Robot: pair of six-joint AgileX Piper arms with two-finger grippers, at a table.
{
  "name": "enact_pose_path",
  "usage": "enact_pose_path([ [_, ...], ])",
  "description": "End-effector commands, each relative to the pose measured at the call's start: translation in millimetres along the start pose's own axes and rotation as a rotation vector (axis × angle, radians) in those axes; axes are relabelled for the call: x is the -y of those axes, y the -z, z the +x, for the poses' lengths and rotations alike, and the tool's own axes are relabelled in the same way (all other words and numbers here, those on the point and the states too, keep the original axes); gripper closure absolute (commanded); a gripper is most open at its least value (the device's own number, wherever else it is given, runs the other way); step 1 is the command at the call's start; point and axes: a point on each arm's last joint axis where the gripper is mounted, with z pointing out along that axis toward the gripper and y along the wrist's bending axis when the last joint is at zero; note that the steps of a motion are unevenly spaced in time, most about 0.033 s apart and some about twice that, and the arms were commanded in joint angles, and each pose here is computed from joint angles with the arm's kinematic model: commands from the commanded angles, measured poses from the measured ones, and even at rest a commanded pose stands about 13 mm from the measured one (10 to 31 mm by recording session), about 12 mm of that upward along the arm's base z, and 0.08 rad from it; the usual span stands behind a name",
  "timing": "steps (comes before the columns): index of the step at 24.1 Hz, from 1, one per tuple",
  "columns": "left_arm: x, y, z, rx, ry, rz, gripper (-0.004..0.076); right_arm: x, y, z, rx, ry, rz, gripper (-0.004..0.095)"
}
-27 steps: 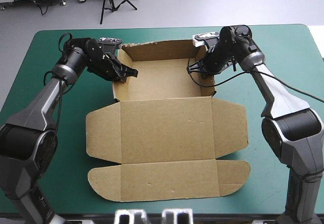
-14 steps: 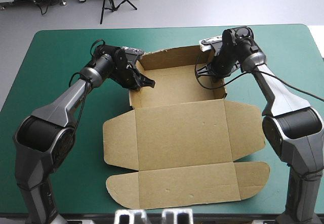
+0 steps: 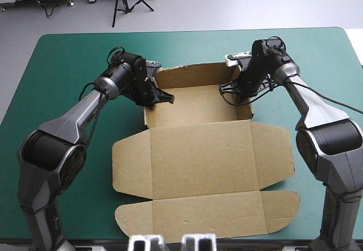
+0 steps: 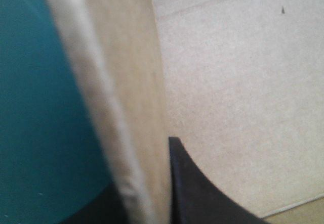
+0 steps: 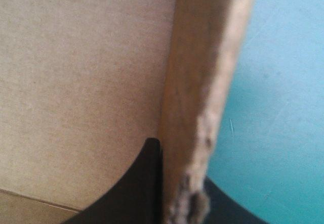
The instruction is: Fold the box
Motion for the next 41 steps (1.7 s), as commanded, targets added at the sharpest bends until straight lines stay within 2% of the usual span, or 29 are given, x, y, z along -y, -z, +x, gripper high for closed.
enact_pose_path([
  [1,5.8,33.1,-1.8,0.088,-0.035,0.020,0.0729,-1.2,30.0,2.7,0.040,0.046,0.006,0.0904],
  [4,6.3,33.1,-1.7,0.087,-0.047,0.026,0.0689,-2.0,28.7,3.3,0.036,0.052,-0.004,0.0787],
  [7,7.9,33.1,-0.8,0.077,-0.041,0.043,0.0571,-5.0,28.8,3.1,0.040,0.064,-0.037,0.0567],
  [8,8.7,33.1,0.1,0.068,-0.055,0.052,0.0512,-6.1,28.8,3.0,0.041,0.069,-0.049,0.0465],
  [9,7.1,33.0,1.8,0.048,-0.086,0.043,0.0385,-6.8,29.8,3.1,0.044,0.058,-0.056,0.0274],
  [10,5.9,32.9,2.7,0.038,-0.093,0.029,0.0325,-7.1,31.7,3.3,0.047,0.039,-0.056,0.0184],
  [11,1.1,34.1,4.5,0.017,-0.110,-0.022,0.0178,-8.2,37.6,3.8,0.061,0.022,-0.060,0.0077],
  [13,-5.4,39.1,5.6,-0.006,-0.131,-0.095,0.0078,-9.6,52.3,6.2,0.094,0.040,-0.054,0.0072],
  [14,-6.9,41.4,5.2,-0.008,-0.136,-0.114,0.0073,-9.6,58.1,7.3,0.106,0.047,-0.046,0.0072],
  [16,-7.5,59.6,2.3,0.058,-0.140,-0.125,0.0076,-6.9,80.1,12.6,0.151,0.073,0.018,0.0072],
  [18,-6.7,101.9,-0.4,0.204,-0.156,-0.121,0.0086,-4.6,113.5,22.7,0.221,0.096,0.079,0.0072],
  [21,-6.5,164.9,14.4,0.341,-0.186,-0.107,0.0086,-8.0,152.2,37.5,0.314,0.132,0.065,0.0076],
  [23,-9.4,207.2,39.1,0.439,-0.213,-0.096,0.0090,-13.4,176.9,49.3,0.377,0.173,0.052,0.0093],
  [25,-14.4,244.0,70.8,0.524,-0.267,-0.104,0.0175,-14.7,192.1,57.4,0.413,0.196,0.062,0.0093],
  [26,-17.5,257.2,88.6,0.553,-0.301,-0.113,0.0293,-14.4,196.9,60.2,0.426,0.195,0.062,0.0093],
  [28,-21.5,266.5,110.6,0.570,-0.331,-0.121,0.0479,-14.3,197.9,60.7,0.428,0.196,0.065,0.0093],
  [31,-27.9,267.9,143.1,0.563,-0.376,-0.134,0.0728,-14.0,196.2,59.3,0.427,0.195,0.065,0.0094],
  [41,-45.9,214.4,220.7,0.404,-0.369,-0.142,0.0726,-12.7,162.2,39.8,0.367,0.178,0.009,0.0094],
])
